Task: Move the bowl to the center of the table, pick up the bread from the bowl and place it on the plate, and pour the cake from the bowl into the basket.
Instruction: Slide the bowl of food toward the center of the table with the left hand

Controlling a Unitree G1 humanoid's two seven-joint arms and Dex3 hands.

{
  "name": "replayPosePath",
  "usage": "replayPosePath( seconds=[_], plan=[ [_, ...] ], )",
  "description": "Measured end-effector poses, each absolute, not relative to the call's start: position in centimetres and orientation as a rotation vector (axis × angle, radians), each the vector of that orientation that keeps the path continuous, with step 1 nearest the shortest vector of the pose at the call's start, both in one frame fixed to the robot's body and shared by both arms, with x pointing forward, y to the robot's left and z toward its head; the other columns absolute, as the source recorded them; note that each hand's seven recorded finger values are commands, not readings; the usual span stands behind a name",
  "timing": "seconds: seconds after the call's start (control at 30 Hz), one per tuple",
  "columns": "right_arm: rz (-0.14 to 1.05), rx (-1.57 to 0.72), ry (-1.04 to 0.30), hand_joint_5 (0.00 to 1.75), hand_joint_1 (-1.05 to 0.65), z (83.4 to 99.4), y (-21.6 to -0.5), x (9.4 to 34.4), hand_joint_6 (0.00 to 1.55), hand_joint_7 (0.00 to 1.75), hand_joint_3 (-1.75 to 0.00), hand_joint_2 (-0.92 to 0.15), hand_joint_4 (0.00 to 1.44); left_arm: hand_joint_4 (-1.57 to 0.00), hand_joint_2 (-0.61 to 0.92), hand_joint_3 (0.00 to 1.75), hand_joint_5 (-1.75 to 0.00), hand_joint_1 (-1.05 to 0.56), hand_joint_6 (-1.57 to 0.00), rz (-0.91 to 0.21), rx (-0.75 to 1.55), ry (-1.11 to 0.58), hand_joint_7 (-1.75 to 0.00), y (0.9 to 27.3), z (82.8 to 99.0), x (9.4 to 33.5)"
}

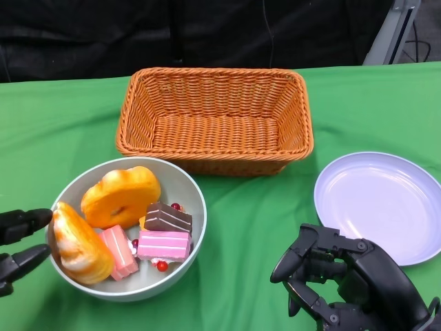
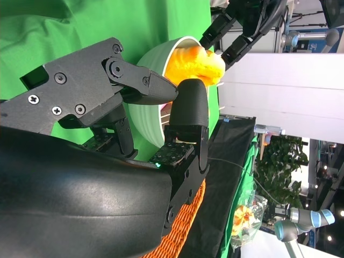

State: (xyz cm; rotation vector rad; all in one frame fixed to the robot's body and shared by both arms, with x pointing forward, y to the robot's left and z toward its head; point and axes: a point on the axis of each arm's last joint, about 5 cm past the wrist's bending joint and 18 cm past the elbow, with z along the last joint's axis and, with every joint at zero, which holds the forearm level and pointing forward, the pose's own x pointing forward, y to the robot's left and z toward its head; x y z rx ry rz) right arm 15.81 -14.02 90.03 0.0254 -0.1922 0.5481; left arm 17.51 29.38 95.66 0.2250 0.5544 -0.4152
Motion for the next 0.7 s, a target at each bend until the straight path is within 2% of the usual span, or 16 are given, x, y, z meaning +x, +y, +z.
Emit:
replayPosePath(
  seconds=[0.27, 0.5, 0.7],
  plan=[
    [0.545, 0.023, -0.192, 1.6, -0.2, 90.0, -14.0, 15.8, 0.73, 1.22, -0.72, -0.72, 0.71, 0.0, 0.92, 0.44, 0.0, -0.78, 0.0, -0.367, 0.187, 0.508, 0.0, 30.6, 96.4, 18.1],
    [0.542, 0.025, -0.19, 1.6, -0.2, 90.0, -13.9, 15.8, 0.73, 1.22, -0.72, -0.72, 0.71, -0.04, 0.92, 0.49, -0.02, -0.76, 0.0, -0.363, 0.178, 0.456, 0.0, 30.4, 97.1, 19.6],
    [0.538, 0.021, -0.193, 1.6, -0.2, 89.9, -13.8, 15.8, 0.73, 1.22, -0.73, -0.72, 0.71, -0.05, 0.92, 0.5, -0.02, -0.79, -0.01, -0.384, 0.205, 0.491, 0.0, 29.9, 95.7, 21.8]
  ],
)
